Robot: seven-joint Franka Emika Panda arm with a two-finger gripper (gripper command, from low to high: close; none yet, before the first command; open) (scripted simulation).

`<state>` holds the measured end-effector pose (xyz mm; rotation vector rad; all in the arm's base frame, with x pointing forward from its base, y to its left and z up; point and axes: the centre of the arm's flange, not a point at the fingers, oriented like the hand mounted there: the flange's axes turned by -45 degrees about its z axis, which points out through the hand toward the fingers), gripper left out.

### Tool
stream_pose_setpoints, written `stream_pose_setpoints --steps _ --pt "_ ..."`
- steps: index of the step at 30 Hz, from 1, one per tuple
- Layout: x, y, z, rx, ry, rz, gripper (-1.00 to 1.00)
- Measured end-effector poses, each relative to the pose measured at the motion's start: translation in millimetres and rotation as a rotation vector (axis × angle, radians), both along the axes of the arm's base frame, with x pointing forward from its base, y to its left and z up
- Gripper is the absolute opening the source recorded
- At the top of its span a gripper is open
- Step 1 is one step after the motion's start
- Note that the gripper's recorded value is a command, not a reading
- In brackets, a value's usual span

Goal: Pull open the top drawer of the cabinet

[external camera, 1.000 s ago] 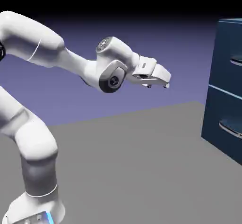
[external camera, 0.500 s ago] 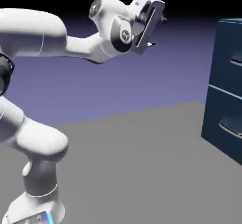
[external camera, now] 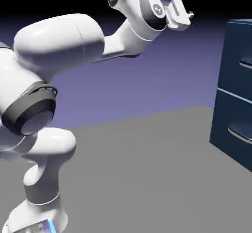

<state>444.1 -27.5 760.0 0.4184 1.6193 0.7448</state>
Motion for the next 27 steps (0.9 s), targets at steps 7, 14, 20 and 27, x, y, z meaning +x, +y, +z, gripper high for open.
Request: stream_pose_setpoints --steps 7,14,20,27 --pt "53 -26 -14 -0.397 -0.13 -0.035 0.0" --pt "120 -37 -53 -0.826 -0.205 -0.081 0.0" --pt "181 -30 -103 -1.23 -0.237 -0.105 0.0" --pt "247 -2 -177 -1.744 -0.26 -0.099 0.0"
